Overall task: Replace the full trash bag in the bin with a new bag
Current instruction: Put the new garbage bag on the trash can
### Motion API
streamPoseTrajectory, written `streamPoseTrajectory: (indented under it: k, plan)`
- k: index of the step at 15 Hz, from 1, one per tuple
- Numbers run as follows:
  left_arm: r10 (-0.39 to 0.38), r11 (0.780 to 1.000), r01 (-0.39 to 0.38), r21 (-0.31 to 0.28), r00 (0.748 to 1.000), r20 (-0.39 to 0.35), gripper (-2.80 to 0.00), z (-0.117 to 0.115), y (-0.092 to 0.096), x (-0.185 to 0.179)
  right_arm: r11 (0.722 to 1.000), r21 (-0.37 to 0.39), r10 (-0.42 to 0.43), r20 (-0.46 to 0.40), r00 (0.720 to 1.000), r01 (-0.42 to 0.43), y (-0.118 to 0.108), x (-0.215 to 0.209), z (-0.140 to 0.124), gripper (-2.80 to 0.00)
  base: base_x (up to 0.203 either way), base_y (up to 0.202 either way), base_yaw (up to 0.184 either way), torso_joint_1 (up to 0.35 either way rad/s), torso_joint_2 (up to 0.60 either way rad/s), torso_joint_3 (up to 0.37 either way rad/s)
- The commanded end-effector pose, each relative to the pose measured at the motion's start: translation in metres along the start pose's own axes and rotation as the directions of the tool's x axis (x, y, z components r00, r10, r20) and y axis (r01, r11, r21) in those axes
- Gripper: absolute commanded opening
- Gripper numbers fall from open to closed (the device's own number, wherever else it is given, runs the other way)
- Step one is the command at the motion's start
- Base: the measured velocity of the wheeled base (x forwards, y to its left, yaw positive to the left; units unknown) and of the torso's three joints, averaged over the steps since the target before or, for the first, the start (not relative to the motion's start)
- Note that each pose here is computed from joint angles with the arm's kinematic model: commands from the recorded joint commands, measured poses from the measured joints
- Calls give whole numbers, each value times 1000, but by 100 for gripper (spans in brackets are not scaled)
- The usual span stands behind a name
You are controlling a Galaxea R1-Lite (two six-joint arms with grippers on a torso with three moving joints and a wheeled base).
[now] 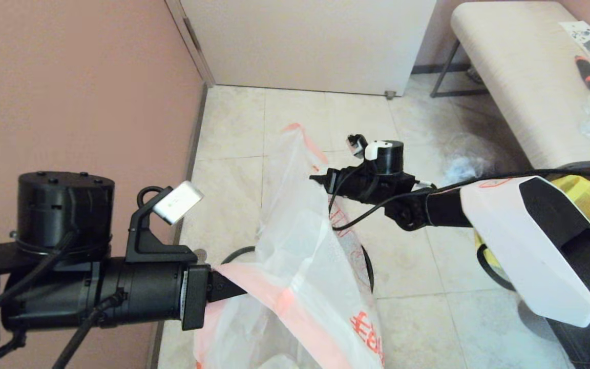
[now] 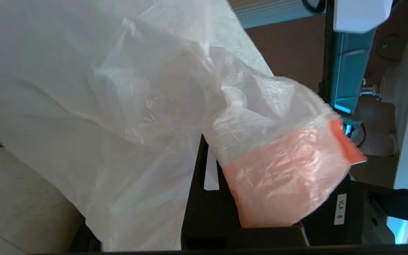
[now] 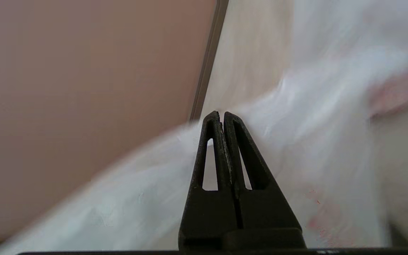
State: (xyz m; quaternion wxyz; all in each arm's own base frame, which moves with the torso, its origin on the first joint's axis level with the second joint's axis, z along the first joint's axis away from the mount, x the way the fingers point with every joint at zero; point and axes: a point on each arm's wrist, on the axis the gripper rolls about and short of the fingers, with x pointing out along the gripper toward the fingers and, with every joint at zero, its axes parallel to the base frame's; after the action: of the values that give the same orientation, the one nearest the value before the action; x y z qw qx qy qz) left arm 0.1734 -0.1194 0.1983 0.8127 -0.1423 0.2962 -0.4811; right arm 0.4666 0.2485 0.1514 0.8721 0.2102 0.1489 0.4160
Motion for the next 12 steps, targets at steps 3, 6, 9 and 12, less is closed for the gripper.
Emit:
streamPoseTrajectory:
  k: [3,6,9,12]
  plan:
    - [-12,1000,12,15,999,40,-280,5,-4,-10,997,75,5,-241,971,14,17,-14,-10,-280,0,0,0,0,0,0]
    - [-15,1000,14,11,998,59,-280,8,-4,-14,995,90,2,-487,874,48,29,-20,-42,-280,0,0,0,0,0,0]
    - [-12,1000,11,1,997,70,-280,10,-3,-17,988,113,-4,-647,762,101,32,-25,-84,-280,0,0,0,0,0,0]
    - [-30,999,31,-20,997,71,-280,12,2,-19,984,112,-15,-723,690,139,31,-31,-117,-280,0,0,0,0,0,0]
